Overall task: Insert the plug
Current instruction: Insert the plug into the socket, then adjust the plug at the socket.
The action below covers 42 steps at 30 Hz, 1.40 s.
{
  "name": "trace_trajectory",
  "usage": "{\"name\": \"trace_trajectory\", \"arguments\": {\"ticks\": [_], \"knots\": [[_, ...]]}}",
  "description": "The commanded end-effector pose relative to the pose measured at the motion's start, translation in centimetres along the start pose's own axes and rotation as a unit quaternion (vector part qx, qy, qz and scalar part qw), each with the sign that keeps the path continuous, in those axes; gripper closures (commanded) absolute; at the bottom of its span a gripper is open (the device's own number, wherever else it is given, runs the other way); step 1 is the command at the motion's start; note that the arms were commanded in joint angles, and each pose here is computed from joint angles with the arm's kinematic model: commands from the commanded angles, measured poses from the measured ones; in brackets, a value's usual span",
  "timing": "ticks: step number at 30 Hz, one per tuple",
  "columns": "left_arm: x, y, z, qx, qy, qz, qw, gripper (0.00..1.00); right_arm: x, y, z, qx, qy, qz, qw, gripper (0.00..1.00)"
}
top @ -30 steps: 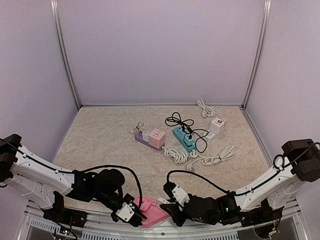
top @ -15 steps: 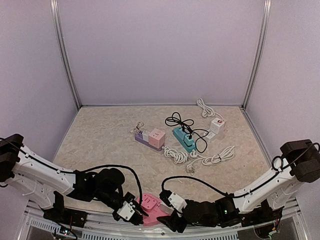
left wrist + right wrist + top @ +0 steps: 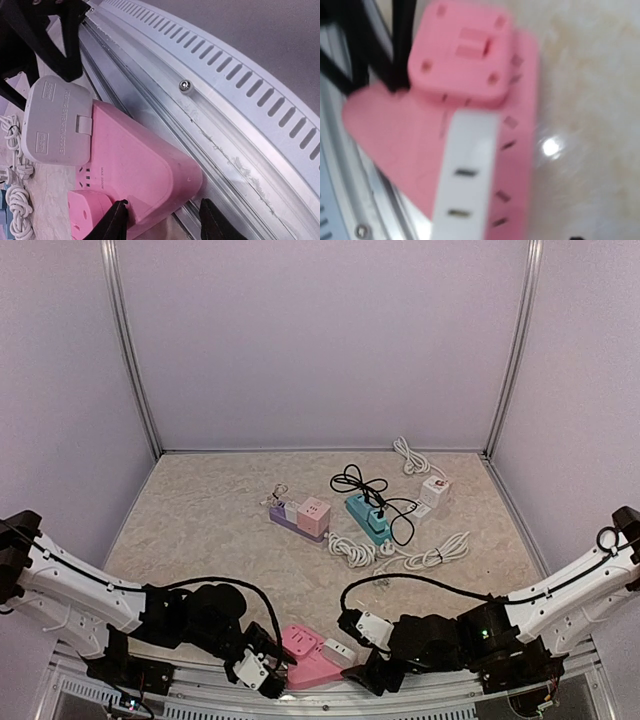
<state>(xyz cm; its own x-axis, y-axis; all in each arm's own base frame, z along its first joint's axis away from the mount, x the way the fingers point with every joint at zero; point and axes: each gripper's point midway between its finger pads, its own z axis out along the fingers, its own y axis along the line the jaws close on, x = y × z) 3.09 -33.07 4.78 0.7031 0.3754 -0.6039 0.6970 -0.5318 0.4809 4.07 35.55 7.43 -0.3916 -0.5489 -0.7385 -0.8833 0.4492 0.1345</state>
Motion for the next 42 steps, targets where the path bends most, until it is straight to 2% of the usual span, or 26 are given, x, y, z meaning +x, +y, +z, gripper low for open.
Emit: {"name": "trace_trajectory", "arguments": {"ticks": [1,4,9,15,24,32,35,42], "knots": [[0.6,-0.9,-0.9,0.026,0.042,0.029,0.998,0.50,-1.1,-1.7,-1.1,0.026,-0.012,-0.010,1.000,0.26],[0.2,-1.4,-1.9,0.054,0.056,0.049,0.996,0.46,-1.0,-2.2,-0.8,0.031,-0.012,-0.002,0.999,0.25],[-0.1,2.2,-3.6,0.012,0.079,0.031,0.996,0.42,-1.7,-1.7,-0.1,0.021,-0.022,0.026,0.999,0.25],[2.3,3.2,-3.2,0.002,0.105,0.049,0.993,0.33,-2.5,-0.9,0.4,0.006,-0.029,0.032,0.999,0.26],[3.6,4.0,-2.6,-0.005,0.119,0.039,0.992,0.50,-2.2,-0.3,0.7,-0.012,-0.029,0.026,0.999,0.38],[3.2,6.2,-2.3,-0.050,0.123,0.014,0.991,0.52,-1.2,-0.4,1.1,-0.015,-0.020,0.015,1.000,0.50],[2.7,7.0,-2.3,-0.064,0.120,0.002,0.991,0.56,-0.9,-0.5,1.3,-0.018,-0.015,0.011,1.000,0.57],[1.3,7.2,-2.4,-0.046,0.102,-0.018,0.994,0.64,-0.3,0.3,2.4,-0.030,0.011,-0.018,0.999,0.68]]}}
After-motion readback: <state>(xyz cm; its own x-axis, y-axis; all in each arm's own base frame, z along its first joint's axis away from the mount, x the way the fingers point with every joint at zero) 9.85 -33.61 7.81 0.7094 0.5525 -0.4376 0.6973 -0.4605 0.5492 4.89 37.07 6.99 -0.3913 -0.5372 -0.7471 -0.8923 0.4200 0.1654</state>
